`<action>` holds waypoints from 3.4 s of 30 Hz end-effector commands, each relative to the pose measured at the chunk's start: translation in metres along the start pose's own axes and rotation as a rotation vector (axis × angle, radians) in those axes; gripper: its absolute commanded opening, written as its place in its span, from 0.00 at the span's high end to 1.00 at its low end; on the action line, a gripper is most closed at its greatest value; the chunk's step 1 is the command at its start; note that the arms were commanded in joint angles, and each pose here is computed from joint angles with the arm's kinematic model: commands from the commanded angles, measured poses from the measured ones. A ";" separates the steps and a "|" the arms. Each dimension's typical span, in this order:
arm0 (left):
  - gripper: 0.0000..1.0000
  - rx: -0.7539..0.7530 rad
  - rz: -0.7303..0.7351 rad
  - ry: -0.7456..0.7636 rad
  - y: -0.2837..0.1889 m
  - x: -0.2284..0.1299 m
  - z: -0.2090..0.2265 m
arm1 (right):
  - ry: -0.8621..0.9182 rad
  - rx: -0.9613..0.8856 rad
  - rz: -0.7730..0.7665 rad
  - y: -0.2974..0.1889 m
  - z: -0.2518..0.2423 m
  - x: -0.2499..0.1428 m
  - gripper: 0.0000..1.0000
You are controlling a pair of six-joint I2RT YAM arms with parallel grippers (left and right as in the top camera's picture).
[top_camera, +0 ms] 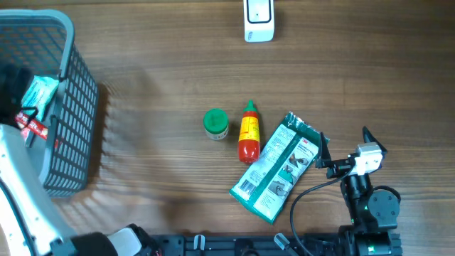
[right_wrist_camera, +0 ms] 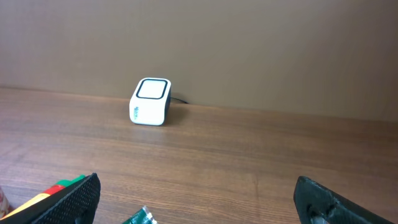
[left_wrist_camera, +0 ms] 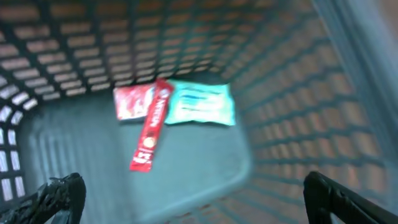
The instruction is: Scan the item barcode
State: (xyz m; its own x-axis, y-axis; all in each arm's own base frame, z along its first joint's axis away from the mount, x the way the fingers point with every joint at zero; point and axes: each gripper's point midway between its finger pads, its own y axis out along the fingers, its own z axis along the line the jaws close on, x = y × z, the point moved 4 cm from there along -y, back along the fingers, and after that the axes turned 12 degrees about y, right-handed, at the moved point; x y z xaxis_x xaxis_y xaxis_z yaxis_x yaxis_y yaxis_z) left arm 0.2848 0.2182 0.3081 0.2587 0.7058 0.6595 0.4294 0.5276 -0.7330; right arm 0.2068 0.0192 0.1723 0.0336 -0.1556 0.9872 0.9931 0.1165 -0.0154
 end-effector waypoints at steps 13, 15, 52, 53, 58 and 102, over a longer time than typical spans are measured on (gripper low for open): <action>0.04 -0.135 0.279 0.169 0.137 -0.055 0.021 | -0.009 -0.009 -0.003 0.000 -0.001 0.000 0.00; 0.04 -0.125 0.310 0.177 0.151 -0.063 0.023 | -0.009 -0.009 -0.003 0.000 -0.001 0.000 0.00; 0.26 -0.151 0.527 0.074 0.239 -0.120 0.056 | -0.009 -0.009 -0.003 0.000 -0.001 0.000 0.00; 0.27 -0.150 0.527 0.074 0.239 -0.120 0.056 | -0.009 -0.009 -0.003 0.000 -0.001 0.000 0.00; 0.00 -0.156 0.490 0.070 0.226 -0.106 0.054 | -0.009 -0.009 -0.003 0.000 -0.001 0.000 0.00; 0.96 -0.307 0.491 0.025 0.214 -0.096 0.029 | -0.009 -0.009 -0.003 0.000 -0.001 0.000 0.00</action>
State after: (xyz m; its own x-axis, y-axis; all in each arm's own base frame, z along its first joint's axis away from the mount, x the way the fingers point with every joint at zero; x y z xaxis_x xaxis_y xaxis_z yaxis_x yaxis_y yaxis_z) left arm 0.3271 0.2851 0.0671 0.5112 0.8167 0.2679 0.4492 0.0119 -0.8933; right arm 0.2068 0.0192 0.1723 0.0336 -0.1556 0.9872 0.9931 0.1165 -0.0154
